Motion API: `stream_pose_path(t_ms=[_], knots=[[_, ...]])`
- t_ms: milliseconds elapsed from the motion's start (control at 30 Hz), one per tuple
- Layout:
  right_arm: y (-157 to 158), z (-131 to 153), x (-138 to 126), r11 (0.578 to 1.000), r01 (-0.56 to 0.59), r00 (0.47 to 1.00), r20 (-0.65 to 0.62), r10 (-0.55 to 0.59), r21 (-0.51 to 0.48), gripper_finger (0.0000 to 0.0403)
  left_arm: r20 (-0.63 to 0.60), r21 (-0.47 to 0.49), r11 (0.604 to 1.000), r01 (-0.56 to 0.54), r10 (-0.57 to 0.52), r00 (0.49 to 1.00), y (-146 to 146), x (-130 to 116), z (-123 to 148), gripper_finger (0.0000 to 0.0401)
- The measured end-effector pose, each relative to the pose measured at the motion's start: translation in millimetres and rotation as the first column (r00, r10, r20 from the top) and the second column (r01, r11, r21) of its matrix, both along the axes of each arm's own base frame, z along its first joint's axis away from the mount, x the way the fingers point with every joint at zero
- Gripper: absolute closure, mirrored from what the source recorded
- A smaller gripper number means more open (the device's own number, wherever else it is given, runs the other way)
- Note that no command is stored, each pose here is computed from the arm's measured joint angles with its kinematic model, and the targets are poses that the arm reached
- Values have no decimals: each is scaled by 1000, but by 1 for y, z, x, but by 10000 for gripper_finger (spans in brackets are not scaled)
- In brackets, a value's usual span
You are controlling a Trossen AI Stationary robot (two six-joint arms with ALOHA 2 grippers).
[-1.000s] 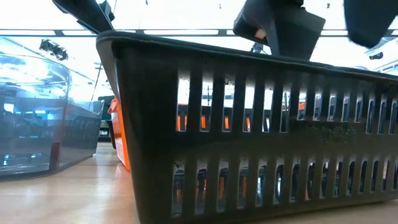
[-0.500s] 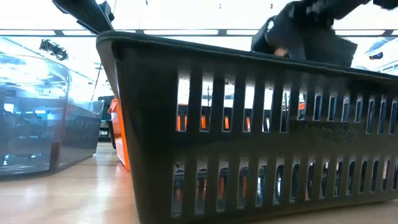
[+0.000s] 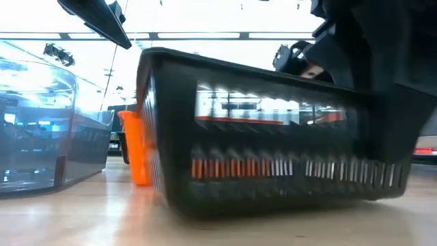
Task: Stack baskets on shelf by color
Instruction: Put bottom black bin on the shelf
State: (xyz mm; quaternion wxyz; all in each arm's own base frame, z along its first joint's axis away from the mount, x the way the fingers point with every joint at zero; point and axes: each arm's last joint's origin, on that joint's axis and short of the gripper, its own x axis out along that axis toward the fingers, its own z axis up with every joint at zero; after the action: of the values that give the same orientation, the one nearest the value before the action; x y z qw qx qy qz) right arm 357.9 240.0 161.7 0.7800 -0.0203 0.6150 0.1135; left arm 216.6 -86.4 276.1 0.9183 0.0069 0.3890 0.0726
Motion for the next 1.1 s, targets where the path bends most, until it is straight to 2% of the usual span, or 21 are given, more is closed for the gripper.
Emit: stream_pose_path(t_ms=[67, 267, 433, 600, 767, 933, 1100], knots=[[-1, 3, 1, 1000, -26, 1000, 4, 26, -1, 392, 0, 0, 1000, 0, 0, 1000, 0, 0, 0, 284], [-7, 17, 8, 999, -48, 999, -13, 48, -4, 377, 0, 1, 1000, 1, -1, 1000, 0, 0, 0, 284], [-19, 35, 9, 999, -44, 994, -103, 41, -30, 395, -1, 1, 1000, 1, -1, 1000, 0, 0, 0, 284], [-29, 57, 5, 996, -36, 980, -198, 19, -81, 386, -1, 6, 1000, 6, -6, 1000, 0, 0, 0, 284], [-38, 76, 0, 992, -30, 961, -275, -6, -126, 395, -2, 7, 1000, 7, -7, 1000, 0, 0, 0, 284], [-42, 101, -10, 991, -14, 967, -253, -20, -131, 391, -3, 8, 1000, 7, -7, 1000, 0, 0, 0, 284], [-48, 134, -33, 984, 64, 969, -226, -100, -164, 393, -3, 8, 1000, 16, -16, 1000, -2, -1, 0, 284]])
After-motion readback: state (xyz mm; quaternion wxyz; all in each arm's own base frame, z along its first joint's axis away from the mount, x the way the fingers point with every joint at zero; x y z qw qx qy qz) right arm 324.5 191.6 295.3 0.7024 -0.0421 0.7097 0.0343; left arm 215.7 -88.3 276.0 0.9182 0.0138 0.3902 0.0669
